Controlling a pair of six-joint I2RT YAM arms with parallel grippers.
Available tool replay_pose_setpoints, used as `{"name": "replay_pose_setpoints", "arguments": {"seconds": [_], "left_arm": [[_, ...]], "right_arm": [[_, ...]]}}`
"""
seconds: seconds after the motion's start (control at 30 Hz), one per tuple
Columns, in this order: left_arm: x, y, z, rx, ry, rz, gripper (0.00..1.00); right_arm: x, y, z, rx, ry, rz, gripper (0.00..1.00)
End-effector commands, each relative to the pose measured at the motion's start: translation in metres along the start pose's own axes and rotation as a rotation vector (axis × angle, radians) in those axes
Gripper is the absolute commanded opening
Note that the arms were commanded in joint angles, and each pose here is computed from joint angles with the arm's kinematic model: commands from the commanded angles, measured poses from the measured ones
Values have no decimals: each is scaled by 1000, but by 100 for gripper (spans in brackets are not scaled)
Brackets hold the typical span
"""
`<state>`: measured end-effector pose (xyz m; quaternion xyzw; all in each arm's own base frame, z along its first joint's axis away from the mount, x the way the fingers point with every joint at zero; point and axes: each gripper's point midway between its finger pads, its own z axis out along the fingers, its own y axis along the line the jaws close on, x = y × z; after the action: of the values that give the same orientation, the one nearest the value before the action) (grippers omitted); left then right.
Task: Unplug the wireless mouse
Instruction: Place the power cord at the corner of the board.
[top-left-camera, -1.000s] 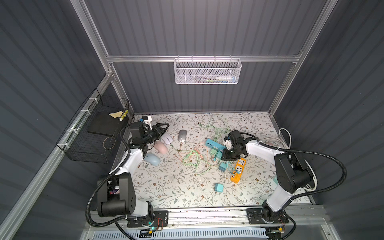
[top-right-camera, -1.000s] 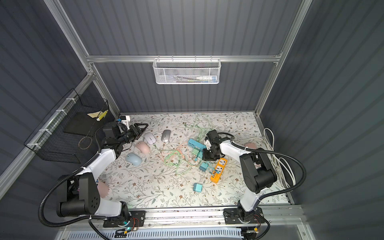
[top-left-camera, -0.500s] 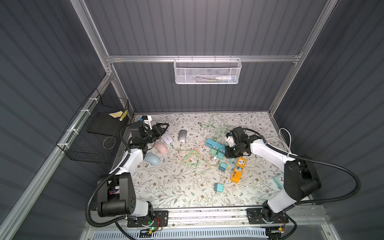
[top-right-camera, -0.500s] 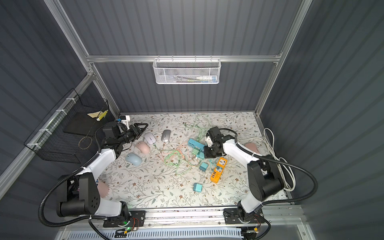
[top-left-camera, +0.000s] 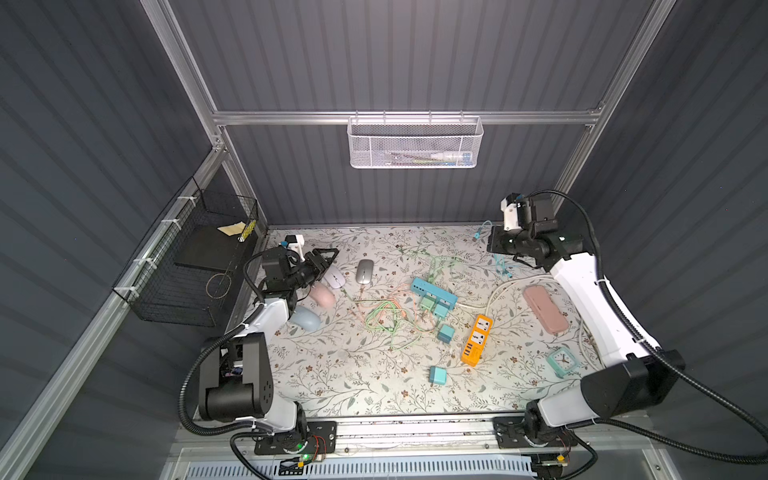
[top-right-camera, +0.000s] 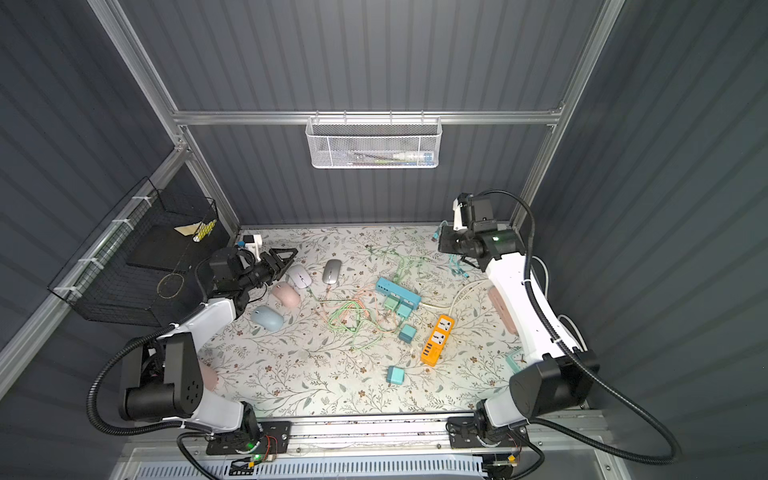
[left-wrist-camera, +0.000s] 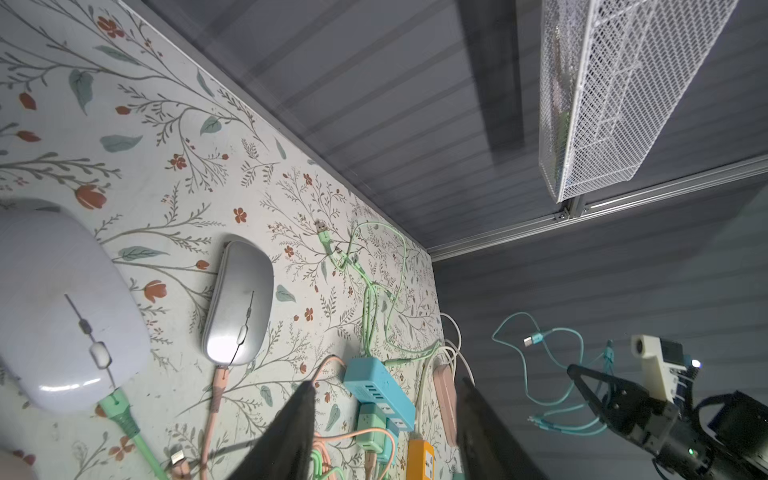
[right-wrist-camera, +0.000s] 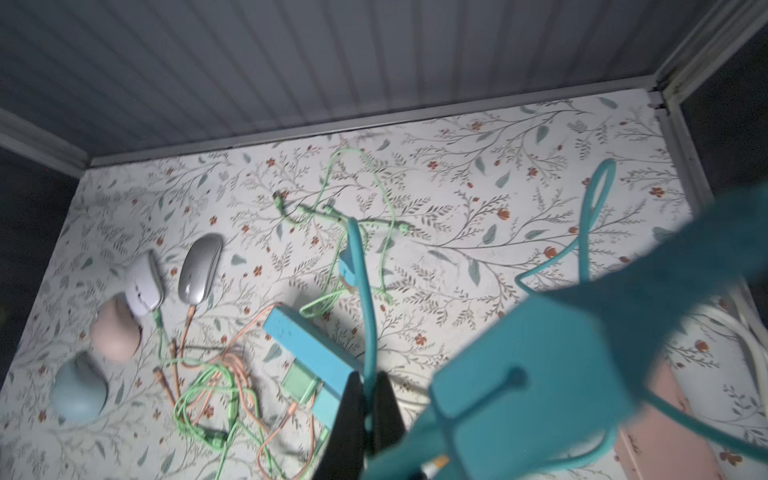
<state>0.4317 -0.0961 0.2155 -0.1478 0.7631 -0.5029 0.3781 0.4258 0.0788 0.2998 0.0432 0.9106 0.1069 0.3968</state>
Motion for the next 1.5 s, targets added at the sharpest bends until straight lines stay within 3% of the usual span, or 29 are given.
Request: {"name": "replay_pose_setpoints", "arguments": {"seconds": [0.0, 0.27, 0.53, 0.63, 0.7, 0.73, 0.87, 1.1, 1.47], "left_arm": [[0, -5, 0, 54, 3, -13, 54], [0, -4, -1, 44, 1, 2, 54], [-2, -3, -2, 43, 0, 1, 54], [-2, -3, -2, 43, -2, -2, 54], [-3, -3, -2, 44, -4, -6, 54], [-3, -2, -2, 45, -6, -8, 54], [-3, 0, -2, 50, -8, -23, 54], [-3, 2, -1, 65, -11, -41, 54], [-2, 6, -3, 30, -11, -12, 54]], "right_arm": [[-11, -30, 40, 19, 33, 116, 0], [-11, -106, 149, 68, 130, 330, 0], [-1, -140, 192, 172, 210, 337, 3], [4, -142, 194, 173, 220, 340, 17], [7, -141, 194, 167, 229, 341, 43], [8, -140, 192, 160, 231, 337, 50], [9, -134, 179, 137, 220, 328, 56], [12, -103, 142, 54, 185, 300, 55], [77, 44, 108, -199, 296, 4, 55]]}}
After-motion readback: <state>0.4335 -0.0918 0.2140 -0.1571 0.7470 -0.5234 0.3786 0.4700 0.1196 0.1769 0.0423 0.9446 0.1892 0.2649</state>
